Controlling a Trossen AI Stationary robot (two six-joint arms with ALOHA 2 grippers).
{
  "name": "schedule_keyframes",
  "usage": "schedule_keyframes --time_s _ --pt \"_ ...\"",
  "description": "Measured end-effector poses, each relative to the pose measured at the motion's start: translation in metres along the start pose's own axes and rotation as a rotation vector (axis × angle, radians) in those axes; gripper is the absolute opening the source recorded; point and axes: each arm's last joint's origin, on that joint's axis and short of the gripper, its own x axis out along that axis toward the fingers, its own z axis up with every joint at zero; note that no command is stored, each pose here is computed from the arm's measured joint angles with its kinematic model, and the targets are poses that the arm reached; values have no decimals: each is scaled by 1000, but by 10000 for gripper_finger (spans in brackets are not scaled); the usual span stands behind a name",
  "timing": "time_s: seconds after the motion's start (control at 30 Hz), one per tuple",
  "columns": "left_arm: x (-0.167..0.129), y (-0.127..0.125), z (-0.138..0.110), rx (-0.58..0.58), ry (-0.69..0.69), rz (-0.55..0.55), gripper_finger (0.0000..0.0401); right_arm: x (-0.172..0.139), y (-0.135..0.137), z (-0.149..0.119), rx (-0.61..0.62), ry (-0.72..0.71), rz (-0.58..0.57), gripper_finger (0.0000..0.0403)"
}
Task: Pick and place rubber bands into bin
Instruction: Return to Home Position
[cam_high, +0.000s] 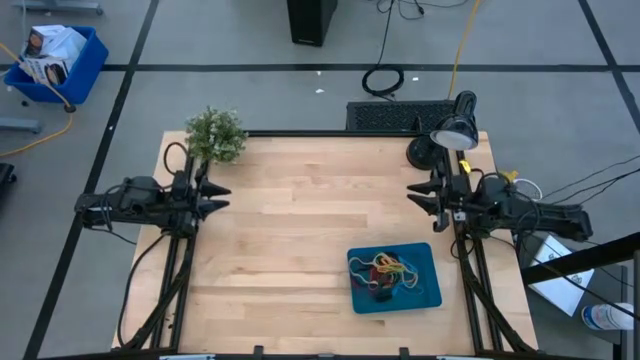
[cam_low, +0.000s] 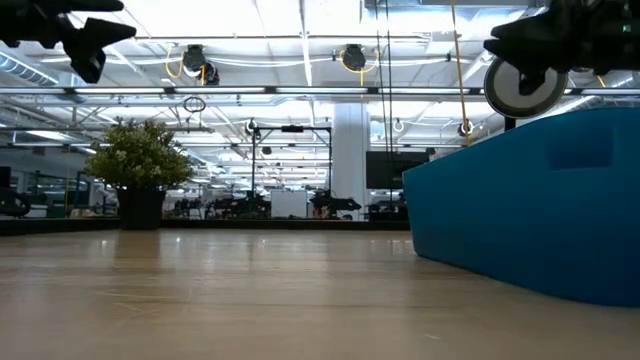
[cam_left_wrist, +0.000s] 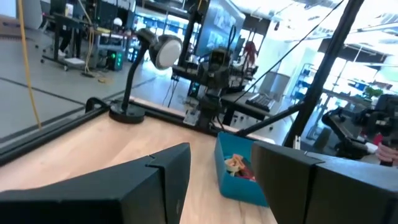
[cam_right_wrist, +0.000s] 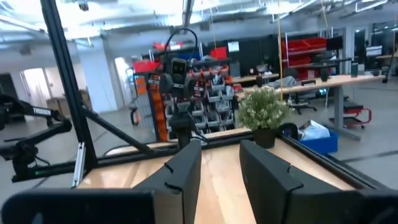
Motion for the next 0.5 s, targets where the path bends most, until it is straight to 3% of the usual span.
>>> schedule_keyframes --time_s 0.23,0.33,0.5 --pt "11 3 -16 -7 -39 -22 175 -3 -4 -28 17 -107 17 107" --pt "17 7 -31 -15 -15 -14 175 -5 -3 -21 19 -204 33 105" --pt "21 9 -42 -21 -4 -11 175 -5 -3 -21 25 -207 36 107"
